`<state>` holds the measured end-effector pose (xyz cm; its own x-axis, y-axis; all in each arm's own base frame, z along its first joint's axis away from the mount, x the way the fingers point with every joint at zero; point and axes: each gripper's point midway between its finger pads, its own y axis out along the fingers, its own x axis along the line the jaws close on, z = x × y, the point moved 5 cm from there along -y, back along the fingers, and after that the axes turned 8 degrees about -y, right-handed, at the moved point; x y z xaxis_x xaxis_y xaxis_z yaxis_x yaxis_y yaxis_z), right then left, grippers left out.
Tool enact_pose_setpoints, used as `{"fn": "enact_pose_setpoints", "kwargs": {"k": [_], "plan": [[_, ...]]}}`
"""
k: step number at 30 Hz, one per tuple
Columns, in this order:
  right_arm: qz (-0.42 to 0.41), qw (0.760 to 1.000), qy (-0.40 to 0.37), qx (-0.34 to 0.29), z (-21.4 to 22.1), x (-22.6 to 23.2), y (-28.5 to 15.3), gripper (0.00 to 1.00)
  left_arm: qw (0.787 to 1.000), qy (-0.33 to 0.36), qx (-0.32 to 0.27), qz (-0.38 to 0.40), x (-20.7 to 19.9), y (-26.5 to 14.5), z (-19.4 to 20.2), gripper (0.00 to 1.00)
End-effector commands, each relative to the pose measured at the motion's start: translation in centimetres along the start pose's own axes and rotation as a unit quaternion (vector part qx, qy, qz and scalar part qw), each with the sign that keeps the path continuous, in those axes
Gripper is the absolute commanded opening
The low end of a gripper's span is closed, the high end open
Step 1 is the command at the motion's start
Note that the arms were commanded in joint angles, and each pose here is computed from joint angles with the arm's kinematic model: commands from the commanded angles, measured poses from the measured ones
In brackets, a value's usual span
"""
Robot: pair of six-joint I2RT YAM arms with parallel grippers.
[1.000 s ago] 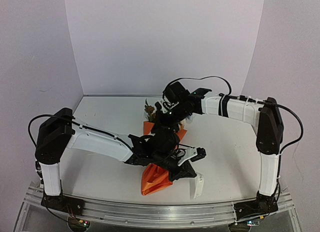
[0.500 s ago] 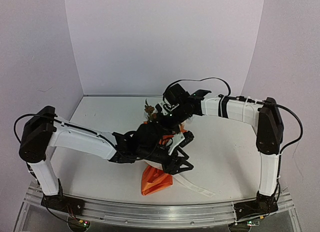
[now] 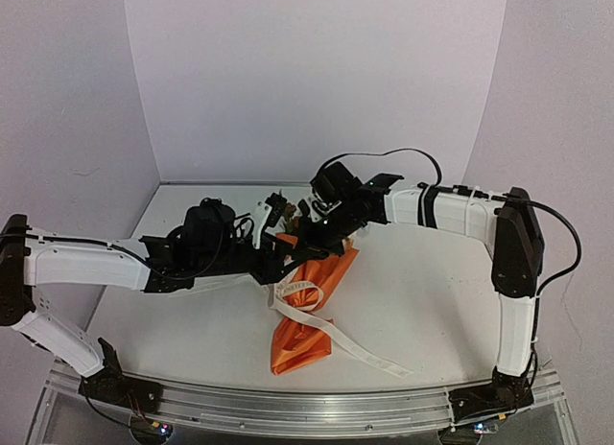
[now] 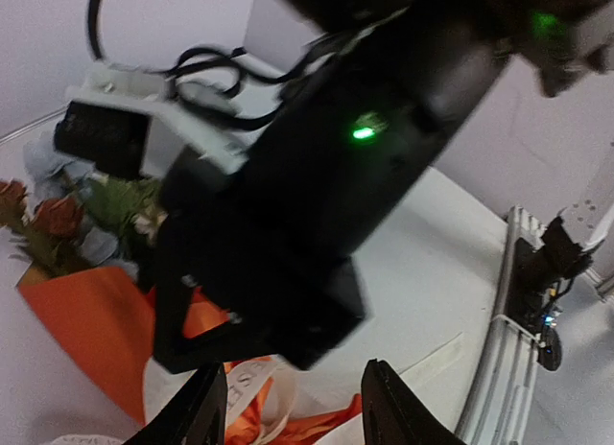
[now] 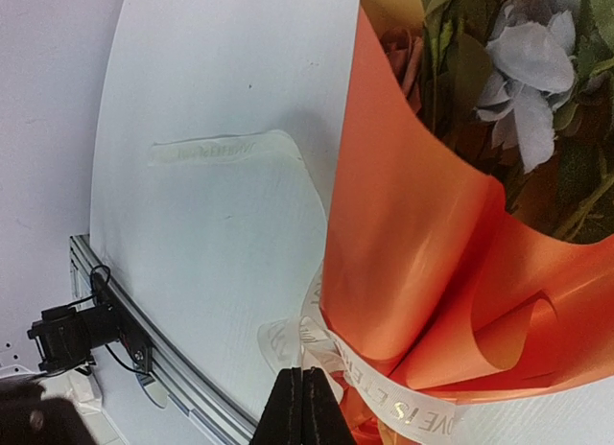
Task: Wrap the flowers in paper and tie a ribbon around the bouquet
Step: Cross the half-tied ribbon over the folded bouquet.
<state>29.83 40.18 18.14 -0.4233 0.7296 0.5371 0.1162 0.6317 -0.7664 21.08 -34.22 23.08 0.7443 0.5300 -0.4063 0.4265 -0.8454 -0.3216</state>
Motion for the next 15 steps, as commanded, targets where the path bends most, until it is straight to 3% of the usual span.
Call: {"fn": "enact_pose_setpoints", "kwargs": {"k": [1,15], "plan": [[-0.023,0.999,0.016,-0.022,-0.1,2.7,-2.4,0.00,0.994,-0.004,0.022,-0.108,4.0,0.5,2.1,0.51],[-0.036,0.991,0.126,-0.033,-0.2,2.8,-2.5,0.00,0.998,0.012,0.019,-0.060,3.3,1.2,2.8,0.48]]}}
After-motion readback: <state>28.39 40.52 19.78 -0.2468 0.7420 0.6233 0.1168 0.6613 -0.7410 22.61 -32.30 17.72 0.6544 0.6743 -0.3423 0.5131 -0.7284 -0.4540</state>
